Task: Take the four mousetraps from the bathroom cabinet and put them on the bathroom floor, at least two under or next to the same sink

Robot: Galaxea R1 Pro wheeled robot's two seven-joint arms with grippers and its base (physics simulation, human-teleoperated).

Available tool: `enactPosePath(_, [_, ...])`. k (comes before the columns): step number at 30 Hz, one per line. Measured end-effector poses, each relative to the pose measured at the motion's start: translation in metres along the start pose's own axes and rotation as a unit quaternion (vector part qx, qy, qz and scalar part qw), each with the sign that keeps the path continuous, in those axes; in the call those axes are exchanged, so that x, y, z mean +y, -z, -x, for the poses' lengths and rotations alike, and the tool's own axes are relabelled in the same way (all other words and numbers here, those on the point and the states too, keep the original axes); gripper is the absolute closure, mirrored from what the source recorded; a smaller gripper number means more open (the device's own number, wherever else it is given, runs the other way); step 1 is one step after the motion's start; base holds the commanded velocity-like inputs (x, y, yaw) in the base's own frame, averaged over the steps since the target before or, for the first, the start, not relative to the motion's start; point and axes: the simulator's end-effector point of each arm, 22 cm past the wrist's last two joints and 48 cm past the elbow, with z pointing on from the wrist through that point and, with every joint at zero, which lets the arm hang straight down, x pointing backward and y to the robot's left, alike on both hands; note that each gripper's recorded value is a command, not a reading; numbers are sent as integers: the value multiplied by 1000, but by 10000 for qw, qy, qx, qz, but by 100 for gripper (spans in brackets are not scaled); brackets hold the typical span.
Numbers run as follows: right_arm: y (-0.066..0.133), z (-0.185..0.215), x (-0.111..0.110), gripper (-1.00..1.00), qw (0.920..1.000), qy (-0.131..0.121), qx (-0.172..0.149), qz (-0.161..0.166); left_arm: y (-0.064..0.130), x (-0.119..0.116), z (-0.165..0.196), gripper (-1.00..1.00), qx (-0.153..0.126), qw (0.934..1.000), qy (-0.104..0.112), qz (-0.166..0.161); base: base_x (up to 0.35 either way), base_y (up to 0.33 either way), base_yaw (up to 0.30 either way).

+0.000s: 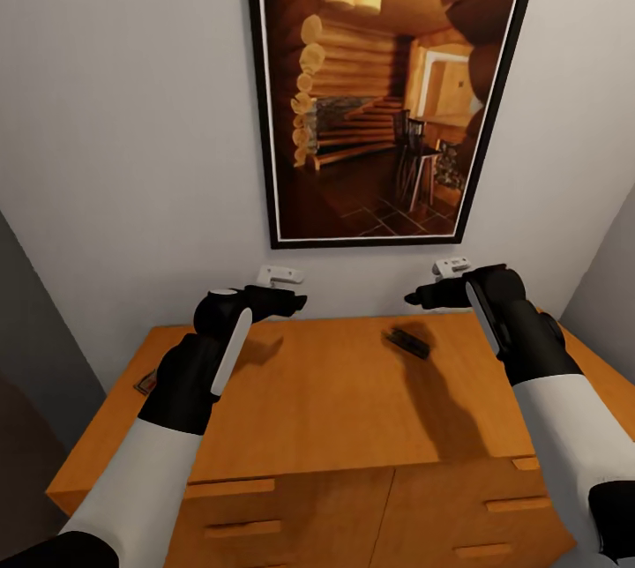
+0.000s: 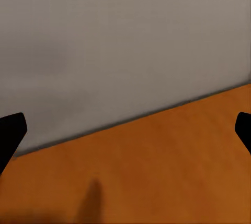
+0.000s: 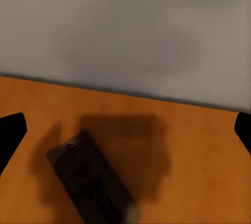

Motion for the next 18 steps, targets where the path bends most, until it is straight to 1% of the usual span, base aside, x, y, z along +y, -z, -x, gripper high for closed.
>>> enactPosePath(8, [-2, -1, 5, -100, 10000, 26, 19, 32, -1, 1, -1, -100, 14, 10000, -3, 10, 39, 0, 0])
enactPosePath(18, [-7, -6, 18, -100, 9997, 193, 121, 89, -1, 1, -2, -100, 21, 10000, 0, 11, 7, 0, 0])
